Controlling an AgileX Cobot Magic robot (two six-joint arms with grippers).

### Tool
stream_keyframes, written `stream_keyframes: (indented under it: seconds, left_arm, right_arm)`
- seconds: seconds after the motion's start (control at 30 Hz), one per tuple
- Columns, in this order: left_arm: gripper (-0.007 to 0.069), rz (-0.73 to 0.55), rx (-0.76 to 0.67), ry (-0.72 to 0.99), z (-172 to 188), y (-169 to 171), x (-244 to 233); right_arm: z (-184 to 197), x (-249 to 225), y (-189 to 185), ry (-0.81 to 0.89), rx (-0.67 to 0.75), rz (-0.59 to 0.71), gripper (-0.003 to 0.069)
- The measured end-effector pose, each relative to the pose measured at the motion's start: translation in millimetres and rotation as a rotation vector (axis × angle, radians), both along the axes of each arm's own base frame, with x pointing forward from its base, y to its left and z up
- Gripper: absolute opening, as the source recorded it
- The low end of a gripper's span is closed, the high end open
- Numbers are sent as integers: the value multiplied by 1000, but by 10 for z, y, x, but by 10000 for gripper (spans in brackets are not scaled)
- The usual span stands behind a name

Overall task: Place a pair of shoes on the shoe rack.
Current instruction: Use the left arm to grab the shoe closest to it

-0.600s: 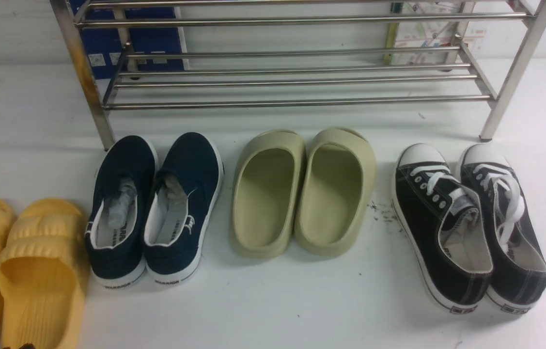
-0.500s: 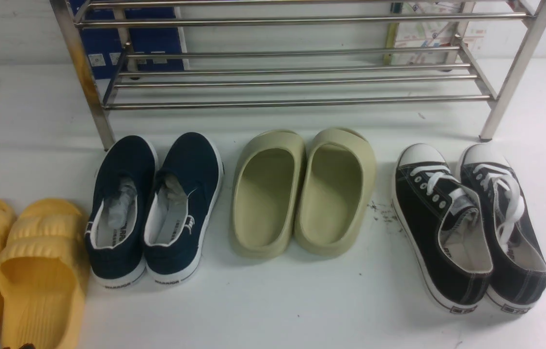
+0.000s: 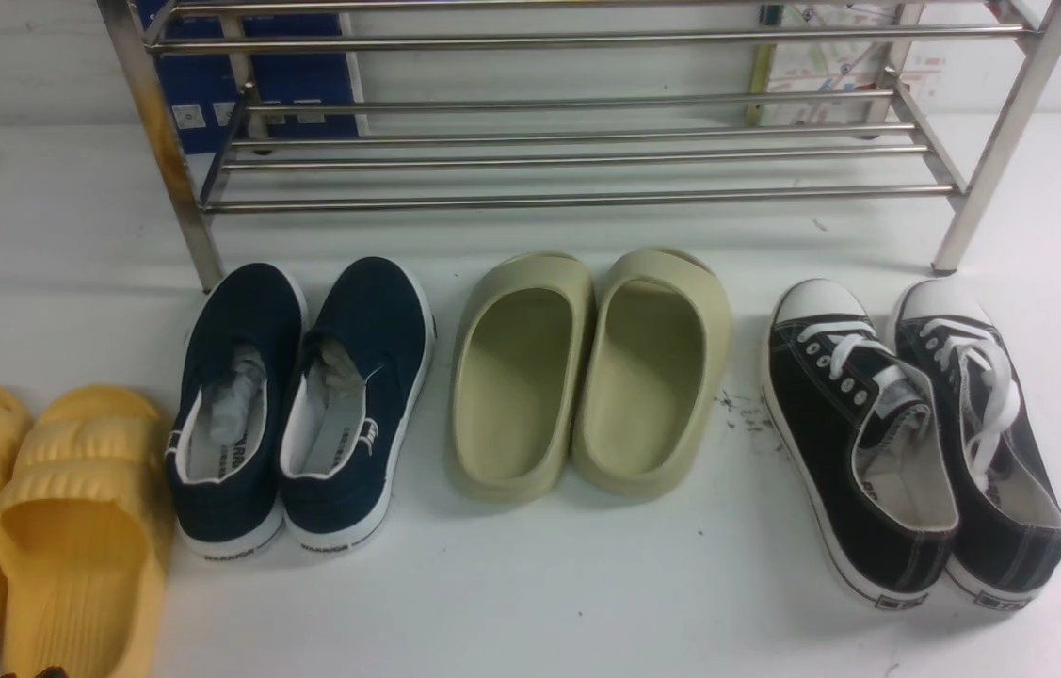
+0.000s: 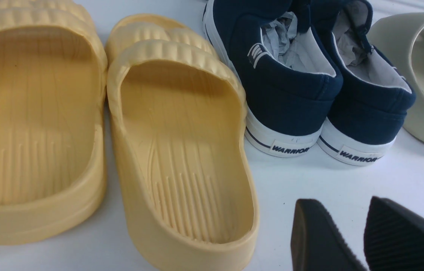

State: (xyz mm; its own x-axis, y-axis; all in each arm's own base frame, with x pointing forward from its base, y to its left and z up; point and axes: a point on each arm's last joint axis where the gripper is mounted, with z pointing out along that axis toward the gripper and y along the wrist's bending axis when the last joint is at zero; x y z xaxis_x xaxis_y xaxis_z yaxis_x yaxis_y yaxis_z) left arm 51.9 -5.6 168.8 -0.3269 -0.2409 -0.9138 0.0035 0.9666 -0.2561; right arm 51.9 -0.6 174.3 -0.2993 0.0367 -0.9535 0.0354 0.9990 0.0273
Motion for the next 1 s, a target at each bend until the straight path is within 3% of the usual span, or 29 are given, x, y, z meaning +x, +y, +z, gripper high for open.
stream_keyframes:
  seconds: [0.27, 0.37, 0.5, 0.67, 0.73, 0.87, 1.0]
  left_arm:
    - [218, 6, -56, -105, 97, -8, 26]
    - [224, 20, -111, -224, 207, -3, 43]
    - [228, 40, -293, -383, 368, 23, 45]
    - [228, 84, -352, -609, 655, 75, -9]
    - [230, 74, -358, -658, 836, 76, -55]
    - [235, 30, -342, -755, 1708, 59, -223]
    - [237, -12, -310, -624, 2265, -1, -122]
  right_arm:
    - [0, 0, 0, 0, 0, 0, 132]
    - [0, 0, 0, 0, 0, 0, 136]
    - [0, 0, 0, 0, 0, 0, 142]
    - [0, 0, 0, 0, 0, 0, 148]
    - [0, 0, 0, 0, 0, 0, 150]
    - [0, 0, 0, 0, 0, 0, 158]
    - [0, 0, 0, 0, 0, 0, 164]
